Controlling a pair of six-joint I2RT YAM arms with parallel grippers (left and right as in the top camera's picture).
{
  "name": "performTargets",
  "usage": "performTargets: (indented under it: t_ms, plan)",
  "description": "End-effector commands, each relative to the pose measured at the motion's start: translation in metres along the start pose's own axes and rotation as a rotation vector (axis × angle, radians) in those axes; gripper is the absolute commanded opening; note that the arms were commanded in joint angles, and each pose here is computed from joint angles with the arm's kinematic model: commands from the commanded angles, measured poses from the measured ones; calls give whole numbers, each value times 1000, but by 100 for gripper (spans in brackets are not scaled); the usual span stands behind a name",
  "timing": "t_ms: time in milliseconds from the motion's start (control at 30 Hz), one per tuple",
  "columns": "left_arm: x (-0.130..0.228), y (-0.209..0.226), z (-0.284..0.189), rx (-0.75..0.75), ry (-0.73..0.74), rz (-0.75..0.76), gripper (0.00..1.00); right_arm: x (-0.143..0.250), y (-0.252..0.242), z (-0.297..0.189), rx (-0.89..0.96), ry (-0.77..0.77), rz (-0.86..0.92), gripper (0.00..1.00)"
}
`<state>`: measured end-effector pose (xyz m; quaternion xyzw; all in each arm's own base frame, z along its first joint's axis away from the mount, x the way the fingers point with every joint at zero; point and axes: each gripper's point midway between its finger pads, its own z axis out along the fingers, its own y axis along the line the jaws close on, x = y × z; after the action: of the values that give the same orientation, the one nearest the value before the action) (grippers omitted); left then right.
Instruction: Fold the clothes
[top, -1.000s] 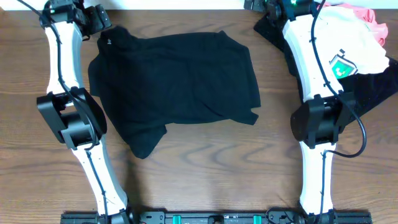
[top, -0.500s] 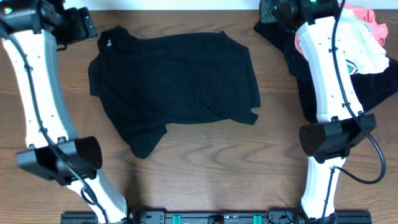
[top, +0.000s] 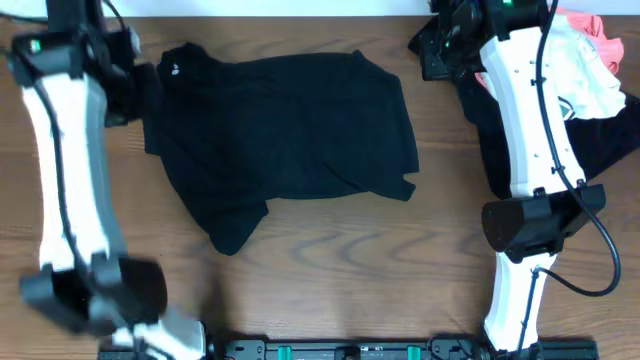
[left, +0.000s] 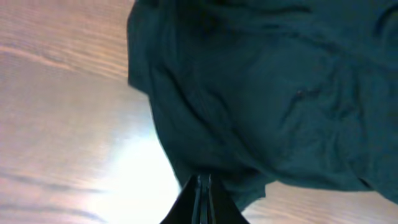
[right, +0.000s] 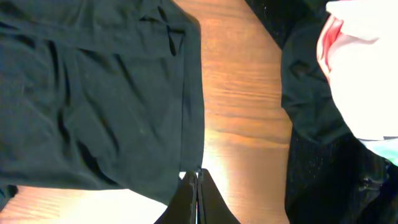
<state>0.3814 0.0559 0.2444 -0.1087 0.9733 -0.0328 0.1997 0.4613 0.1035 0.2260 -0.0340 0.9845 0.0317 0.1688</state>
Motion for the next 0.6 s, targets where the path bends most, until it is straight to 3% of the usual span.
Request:
performTargets:
  t_ms: [0,167,300,567]
  plan:
    - [34,0,-32,-5,-109,30,6,2,11,-20,-20,-32,-18,2]
    - [74,6,-16,-1,-223,16,6,12,18,-37,10,-34,-55,2]
    - [95,8,3,3,-228,-9,6,18,22,-62,23,-73,-77,2]
    - [95,9,25,9,-189,-26,6,50,3,-117,83,-116,-84,2]
